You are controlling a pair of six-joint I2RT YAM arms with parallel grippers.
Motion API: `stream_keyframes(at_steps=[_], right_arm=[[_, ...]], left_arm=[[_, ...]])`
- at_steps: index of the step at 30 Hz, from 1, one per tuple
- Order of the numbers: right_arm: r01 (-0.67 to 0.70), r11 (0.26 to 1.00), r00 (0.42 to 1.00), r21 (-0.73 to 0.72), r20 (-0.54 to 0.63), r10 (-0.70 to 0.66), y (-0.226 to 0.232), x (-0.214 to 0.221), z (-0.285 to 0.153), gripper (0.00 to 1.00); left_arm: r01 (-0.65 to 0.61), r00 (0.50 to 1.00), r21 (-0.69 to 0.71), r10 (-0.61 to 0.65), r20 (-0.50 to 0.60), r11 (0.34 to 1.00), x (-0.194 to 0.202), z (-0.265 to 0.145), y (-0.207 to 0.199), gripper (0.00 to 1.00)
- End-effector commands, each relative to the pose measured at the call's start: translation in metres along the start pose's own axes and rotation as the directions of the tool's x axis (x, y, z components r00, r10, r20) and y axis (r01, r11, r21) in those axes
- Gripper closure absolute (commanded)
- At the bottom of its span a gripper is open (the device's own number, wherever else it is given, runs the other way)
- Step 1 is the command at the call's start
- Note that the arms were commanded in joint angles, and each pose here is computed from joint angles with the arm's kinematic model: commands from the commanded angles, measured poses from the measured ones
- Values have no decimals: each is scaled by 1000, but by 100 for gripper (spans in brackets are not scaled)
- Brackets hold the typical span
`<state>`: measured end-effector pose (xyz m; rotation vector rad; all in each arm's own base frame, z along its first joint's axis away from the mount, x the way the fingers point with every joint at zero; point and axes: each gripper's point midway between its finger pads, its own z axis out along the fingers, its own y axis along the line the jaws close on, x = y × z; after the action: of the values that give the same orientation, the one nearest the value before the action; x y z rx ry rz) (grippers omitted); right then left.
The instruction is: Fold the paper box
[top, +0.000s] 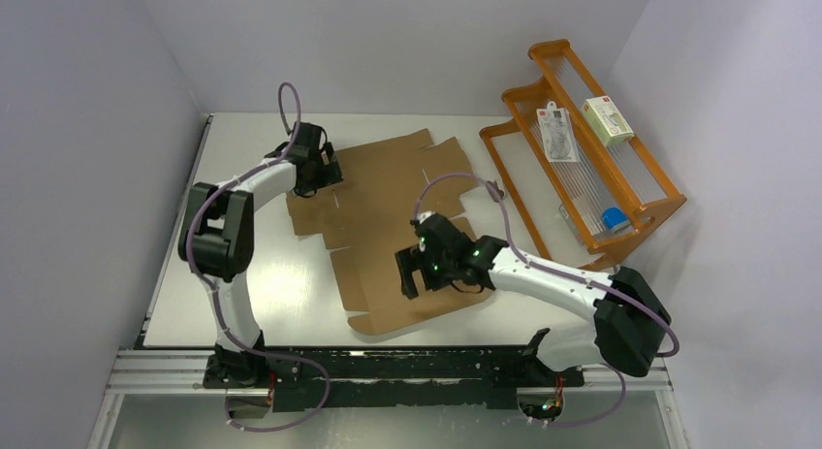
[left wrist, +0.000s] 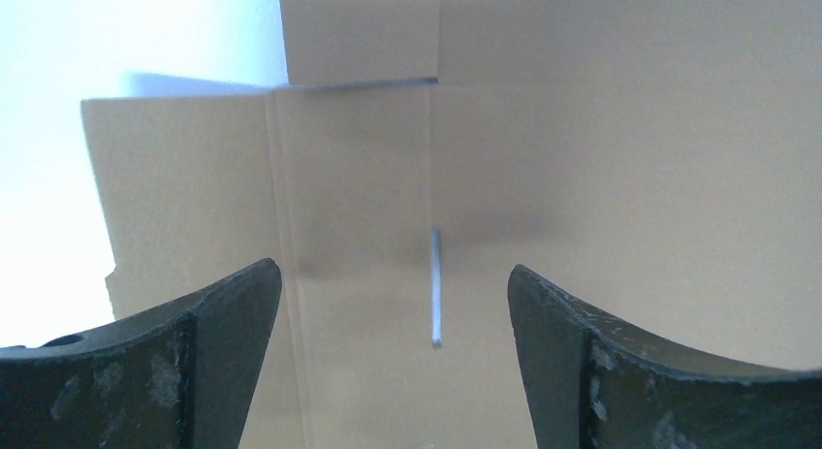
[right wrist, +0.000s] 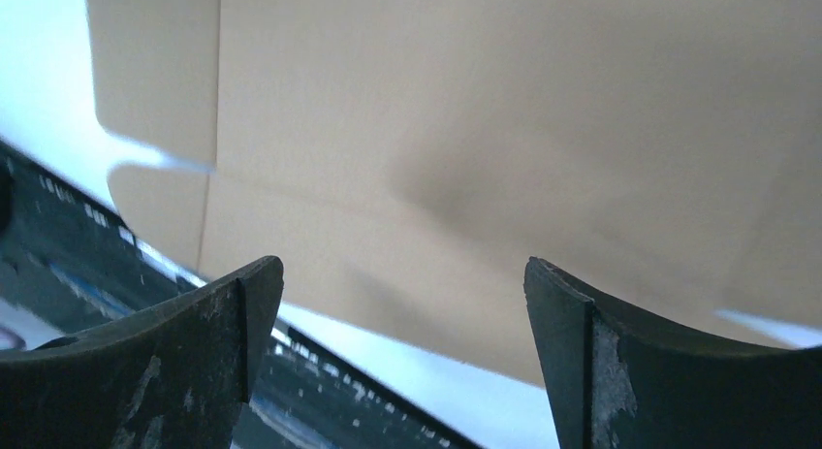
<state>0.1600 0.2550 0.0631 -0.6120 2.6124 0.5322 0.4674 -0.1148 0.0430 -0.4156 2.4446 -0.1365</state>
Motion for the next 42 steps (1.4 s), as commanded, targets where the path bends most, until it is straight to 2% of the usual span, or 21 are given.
stream_keyframes(at_steps=[1,3,9,15,19,28,36,39,42], right_arm=[[-15,994,988,104,155,-1,-35,-63,-19,0],[-55,991,979,119,202,30,-56,-82,-19,0],[-156,966,958,207,271,96,-110,-113,-2,0],[-203,946,960,252,240,142,-132,-102,23,0],[-201,948,971,245,180,160,-132,-82,34,0],[-215,959,976,182,72,205,-103,-25,33,0],[-175,979,985,104,10,175,-42,12,27,0],[-177,982,984,61,44,174,-34,4,17,0],[-141,985,981,97,145,126,-38,-31,-2,0]], left_arm=[[-18,996,84,10,92,996,-20,-64,-17,9],[-16,993,118,2,118,993,-13,-86,-20,9],[-60,994,179,43,97,982,46,-123,-24,10],[-129,992,243,121,45,961,107,-145,-36,10],[-131,991,257,132,15,958,132,-149,-32,11],[-189,981,155,179,77,970,112,-149,-19,5],[-178,983,201,168,69,963,89,-147,-25,4],[-165,985,230,150,82,959,73,-151,-24,4],[-163,986,254,145,86,954,58,-153,-23,4]])
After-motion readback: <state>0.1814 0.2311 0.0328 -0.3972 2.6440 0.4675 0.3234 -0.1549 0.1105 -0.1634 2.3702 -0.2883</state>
